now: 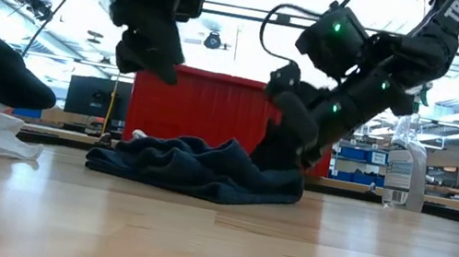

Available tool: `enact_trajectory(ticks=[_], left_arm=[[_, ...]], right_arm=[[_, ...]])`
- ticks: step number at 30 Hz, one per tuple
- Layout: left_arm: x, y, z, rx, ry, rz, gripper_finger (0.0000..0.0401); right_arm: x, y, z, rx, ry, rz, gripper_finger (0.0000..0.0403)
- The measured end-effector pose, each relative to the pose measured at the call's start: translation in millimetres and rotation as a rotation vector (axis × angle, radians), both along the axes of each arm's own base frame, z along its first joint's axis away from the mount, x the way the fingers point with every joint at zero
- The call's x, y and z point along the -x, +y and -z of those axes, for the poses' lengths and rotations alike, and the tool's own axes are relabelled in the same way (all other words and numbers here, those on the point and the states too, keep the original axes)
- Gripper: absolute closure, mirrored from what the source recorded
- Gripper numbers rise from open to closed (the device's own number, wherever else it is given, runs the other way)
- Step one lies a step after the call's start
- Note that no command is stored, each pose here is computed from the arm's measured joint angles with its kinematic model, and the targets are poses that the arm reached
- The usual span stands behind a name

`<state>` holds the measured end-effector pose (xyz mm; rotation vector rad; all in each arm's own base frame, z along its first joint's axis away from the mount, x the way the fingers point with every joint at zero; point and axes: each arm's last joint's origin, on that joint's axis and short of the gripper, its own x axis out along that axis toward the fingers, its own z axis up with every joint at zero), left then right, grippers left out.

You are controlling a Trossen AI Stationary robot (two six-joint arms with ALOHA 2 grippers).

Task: Fold Laundry from Bin
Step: Fold the dark blue shorts

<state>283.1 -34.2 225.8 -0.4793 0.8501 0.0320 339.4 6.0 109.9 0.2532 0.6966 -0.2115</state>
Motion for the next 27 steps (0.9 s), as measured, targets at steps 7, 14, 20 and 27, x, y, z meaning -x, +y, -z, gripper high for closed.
enact_trajectory(ticks=[7, 14, 20, 27], left_arm=[[-4, 9, -3, 0.025, -0.045, -0.059, 0.0229], [-10, 15, 3, 0.083, -0.035, -0.109, 0.0229], [-24, 14, 35, 0.052, 0.063, -0.099, 0.0229], [-29, -4, 68, 0.028, 0.183, 0.004, 0.0229]], right_arm=[[3, 0, -36, -0.013, -0.111, 0.024, 0.0195], [25, -8, -49, -0.185, 0.027, 0.169, 0.0194], [28, -22, -46, -0.267, 0.073, 0.19, 0.0171], [19, -33, -36, -0.451, 0.037, 0.19, 0.0095]])
